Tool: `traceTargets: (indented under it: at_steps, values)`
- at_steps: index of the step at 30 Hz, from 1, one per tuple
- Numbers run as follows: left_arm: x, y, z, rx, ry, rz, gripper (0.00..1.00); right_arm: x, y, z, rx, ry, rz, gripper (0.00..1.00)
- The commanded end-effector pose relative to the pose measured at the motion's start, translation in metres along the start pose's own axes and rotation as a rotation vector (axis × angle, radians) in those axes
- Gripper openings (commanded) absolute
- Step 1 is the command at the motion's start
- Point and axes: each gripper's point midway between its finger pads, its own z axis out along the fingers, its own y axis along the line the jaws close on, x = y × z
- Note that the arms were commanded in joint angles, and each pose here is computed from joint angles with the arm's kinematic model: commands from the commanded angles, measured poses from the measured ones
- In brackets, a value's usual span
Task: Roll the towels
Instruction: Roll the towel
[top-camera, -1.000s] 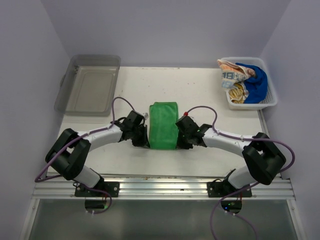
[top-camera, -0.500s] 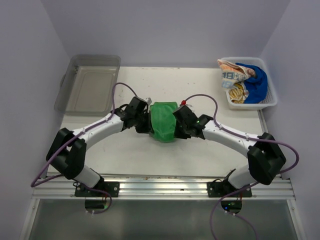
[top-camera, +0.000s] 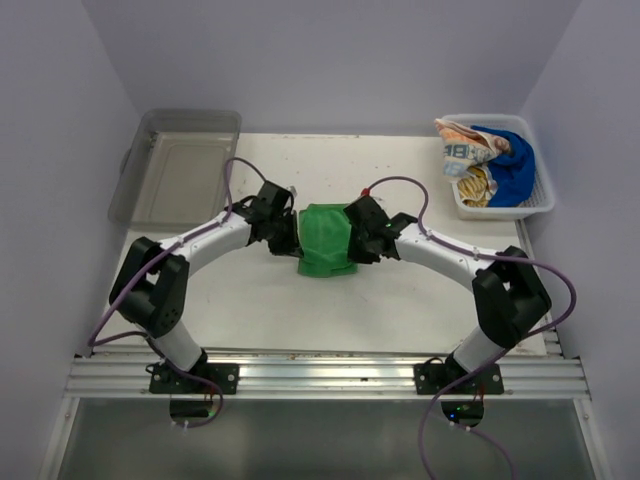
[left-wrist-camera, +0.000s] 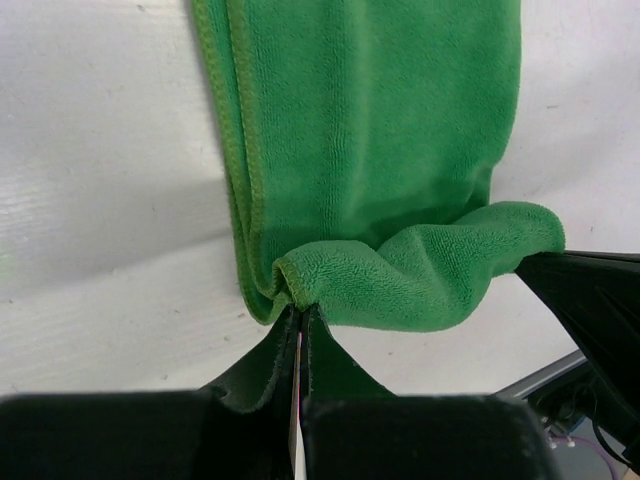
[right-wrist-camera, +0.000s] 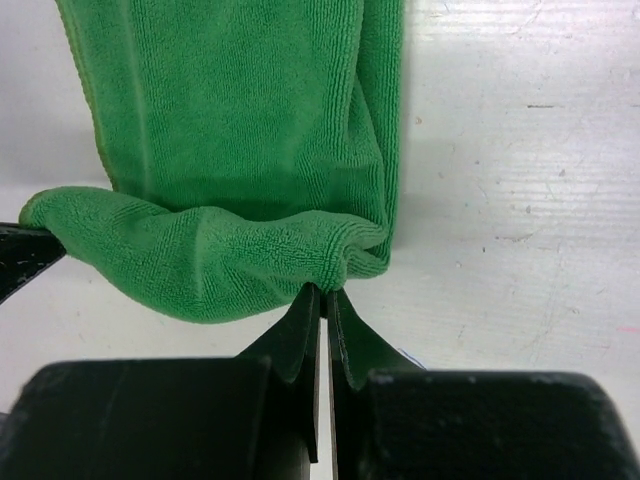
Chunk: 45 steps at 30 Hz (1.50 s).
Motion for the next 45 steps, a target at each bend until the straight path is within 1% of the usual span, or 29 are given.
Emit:
traceTargets:
  at_steps: [1,10,11,14,15,16,18,19,21,22,23,25,27,29,30,31,32,33,35,37,39,45]
  values:
    - [-0.024,-0.004,-0.002,0.019,-0.040,0.011,0.00,-0.019,0.005,0.004,-0.006,-0.028,-0.002,0.00]
    - [-0.032,0.010,0.021,-0.021,-0.013,0.002,0.00,-0.031,0.002,0.025,0.009,-0.016,0.013,0.00]
    - [-0.033,0.011,0.023,-0.026,-0.015,0.000,0.00,-0.032,0.002,0.026,0.009,-0.011,0.016,0.02]
    - [-0.035,0.017,0.031,-0.049,-0.009,-0.003,0.01,-0.036,0.002,0.032,0.018,-0.011,0.020,0.11]
    - [-0.033,0.019,0.034,-0.060,0.004,-0.006,0.06,-0.040,0.003,0.032,0.019,-0.017,0.023,0.21]
    - [-0.039,0.020,0.033,-0.072,-0.011,-0.003,0.13,-0.041,0.003,0.032,0.019,-0.016,0.023,0.25]
    - [-0.042,0.020,0.027,-0.095,-0.024,0.006,0.19,-0.045,0.003,0.028,0.022,-0.029,0.024,0.33]
    - [-0.048,0.021,0.023,-0.114,-0.050,0.013,0.29,-0.047,0.003,0.025,0.022,-0.035,0.015,0.42]
    - [-0.053,0.020,0.010,-0.125,-0.083,0.022,0.32,-0.051,0.004,0.015,0.007,-0.062,0.016,0.46]
    - [-0.057,0.020,0.004,-0.139,-0.106,0.027,0.38,-0.054,0.002,0.011,0.010,-0.078,0.010,0.52]
    - [-0.059,0.021,0.000,-0.145,-0.115,0.029,0.40,-0.054,0.003,0.007,0.004,-0.086,0.010,0.55]
    - [-0.060,0.020,-0.012,-0.152,-0.138,0.031,0.41,-0.055,0.001,-0.004,-0.005,-0.104,0.007,0.56]
    - [-0.057,0.016,-0.021,-0.138,-0.152,0.037,0.41,-0.052,0.005,-0.014,-0.007,-0.120,-0.018,0.54]
    - [-0.051,0.009,-0.025,-0.111,-0.149,0.036,0.36,-0.045,0.008,-0.019,0.004,-0.120,-0.052,0.47]
    - [-0.045,0.004,-0.027,-0.089,-0.148,0.044,0.33,-0.042,0.009,-0.021,-0.001,-0.118,-0.060,0.33]
    - [-0.039,-0.003,-0.027,-0.055,-0.132,0.042,0.22,-0.039,0.010,-0.021,0.000,-0.110,-0.066,0.27]
    - [-0.036,-0.012,-0.028,-0.019,-0.131,0.050,0.16,-0.034,0.015,-0.022,-0.014,-0.102,-0.078,0.21]
    - [-0.029,-0.013,-0.025,-0.007,-0.114,0.037,0.05,-0.029,0.016,-0.021,-0.014,-0.094,-0.081,0.12]
    - [-0.020,-0.027,-0.021,0.058,-0.090,0.048,0.00,-0.021,0.021,-0.019,-0.035,-0.072,-0.082,0.06]
    - [-0.009,-0.034,-0.016,0.111,-0.046,0.047,0.00,-0.012,0.022,-0.012,-0.050,-0.049,-0.079,0.04]
    - [-0.007,-0.037,-0.008,0.131,-0.030,0.049,0.00,-0.009,0.024,-0.008,-0.054,-0.035,-0.081,0.04]
    - [-0.021,-0.039,0.016,0.110,-0.034,0.071,0.00,-0.018,0.027,0.006,-0.027,-0.042,-0.100,0.04]
